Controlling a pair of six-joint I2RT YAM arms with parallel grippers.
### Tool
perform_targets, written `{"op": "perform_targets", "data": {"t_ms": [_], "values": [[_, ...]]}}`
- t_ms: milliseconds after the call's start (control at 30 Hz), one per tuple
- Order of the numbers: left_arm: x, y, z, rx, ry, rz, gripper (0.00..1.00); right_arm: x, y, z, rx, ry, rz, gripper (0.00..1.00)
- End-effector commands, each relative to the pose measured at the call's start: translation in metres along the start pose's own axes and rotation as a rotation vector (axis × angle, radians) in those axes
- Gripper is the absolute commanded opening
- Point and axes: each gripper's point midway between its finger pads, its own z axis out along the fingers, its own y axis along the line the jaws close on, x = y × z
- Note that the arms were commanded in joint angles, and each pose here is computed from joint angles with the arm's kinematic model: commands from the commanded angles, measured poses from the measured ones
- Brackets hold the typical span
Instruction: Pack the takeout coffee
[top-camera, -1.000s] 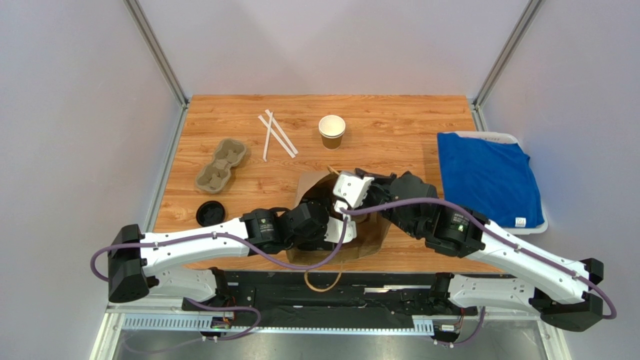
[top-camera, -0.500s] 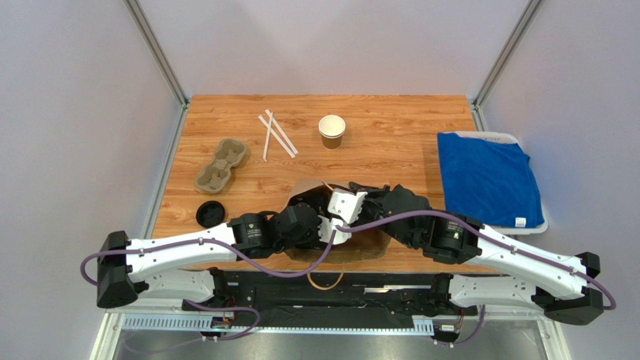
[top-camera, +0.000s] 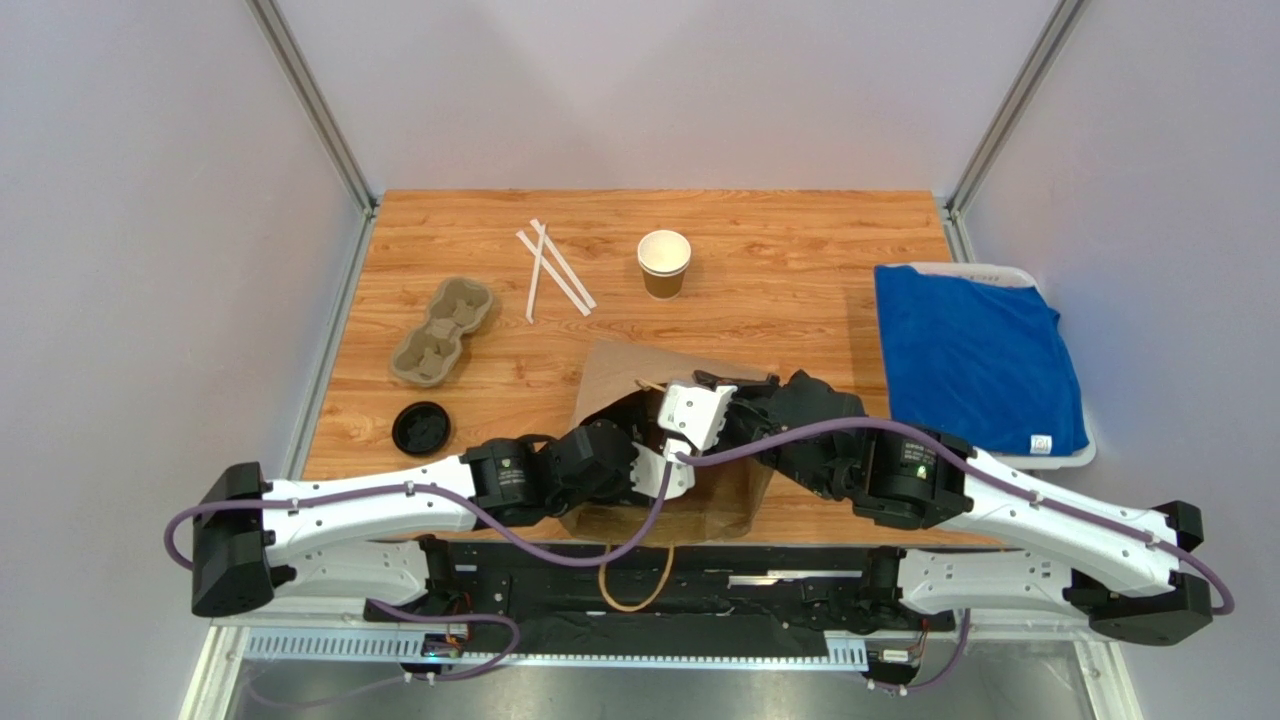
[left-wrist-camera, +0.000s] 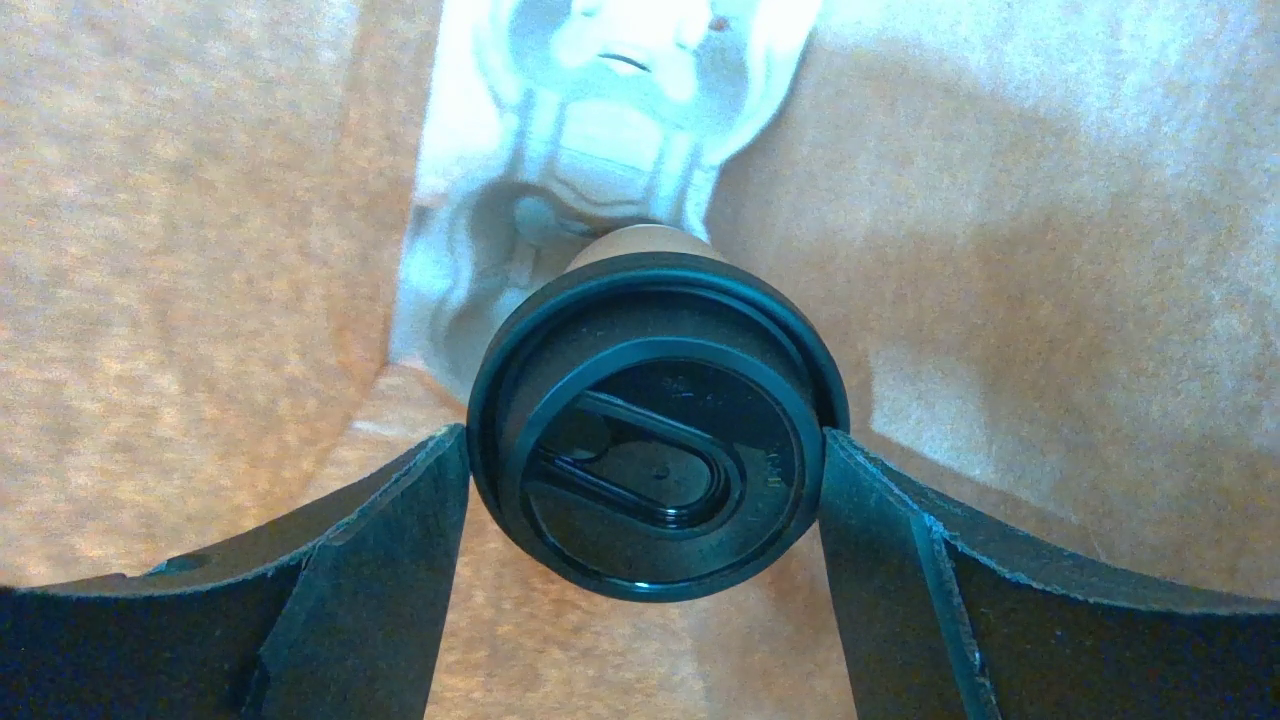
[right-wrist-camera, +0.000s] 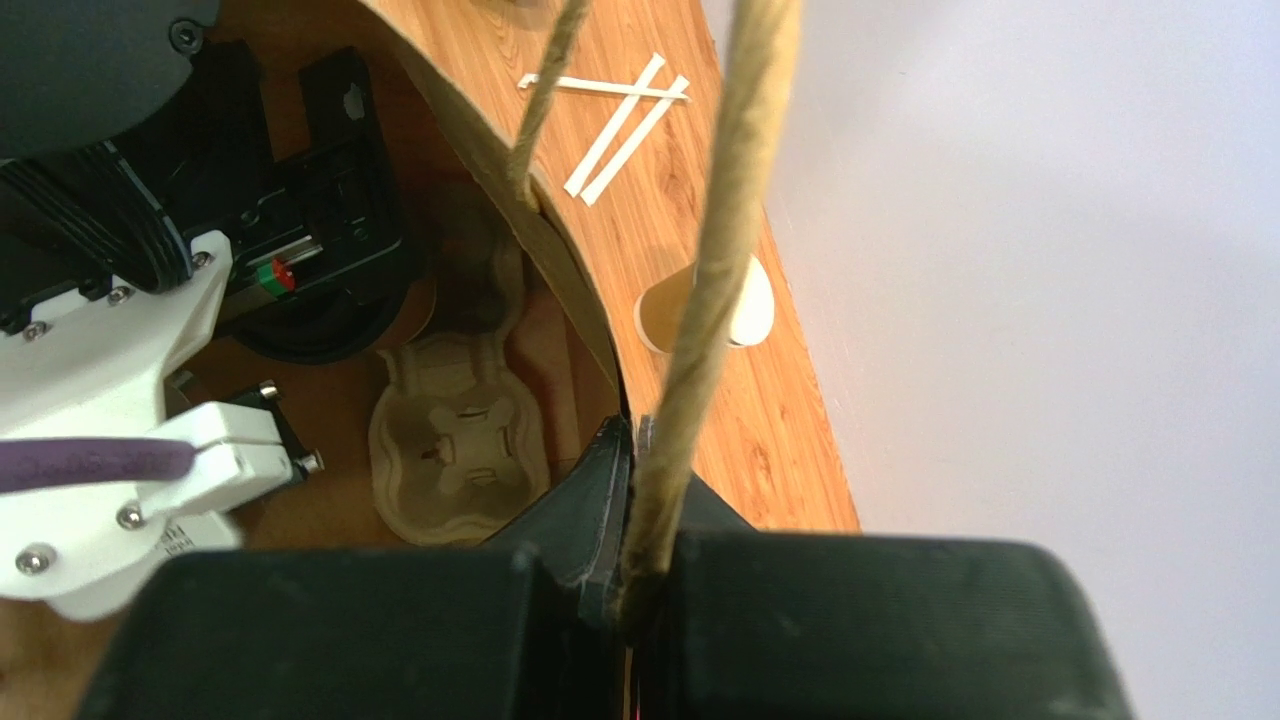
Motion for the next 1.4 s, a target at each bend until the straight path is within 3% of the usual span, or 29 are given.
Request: {"op": "perform_targets", "data": {"t_ms": [0, 233, 767, 933, 1367], "values": [[-0.012, 0.017, -0.007, -0.085, -0.084, -0.009, 0.28, -0.019, -0.009, -0.009, 0.009, -0.058, 0.046, 0.0], [-0.019, 0.032, -0.015, -0.13, -0.107, 0.018, 0.27, -0.017, -0.003, -0.008, -0.012, -0.056, 0.047, 0.0], [-0.008, 0.039, -0.004, -0.158, 0.022, 0.098, 0.21, -0.024, 0.005, -0.011, -0.076, -0.073, 0.07, 0.0], [-0.008, 0.037, -0.001, -0.156, 0.009, 0.1, 0.22, -0.026, 0.008, -0.011, -0.101, -0.08, 0.079, 0.0], [0.0, 0.018, -0.006, -0.02, -0.022, 0.075, 0.2, -0.031, 0.011, -0.01, -0.12, -0.087, 0.078, 0.0]]}}
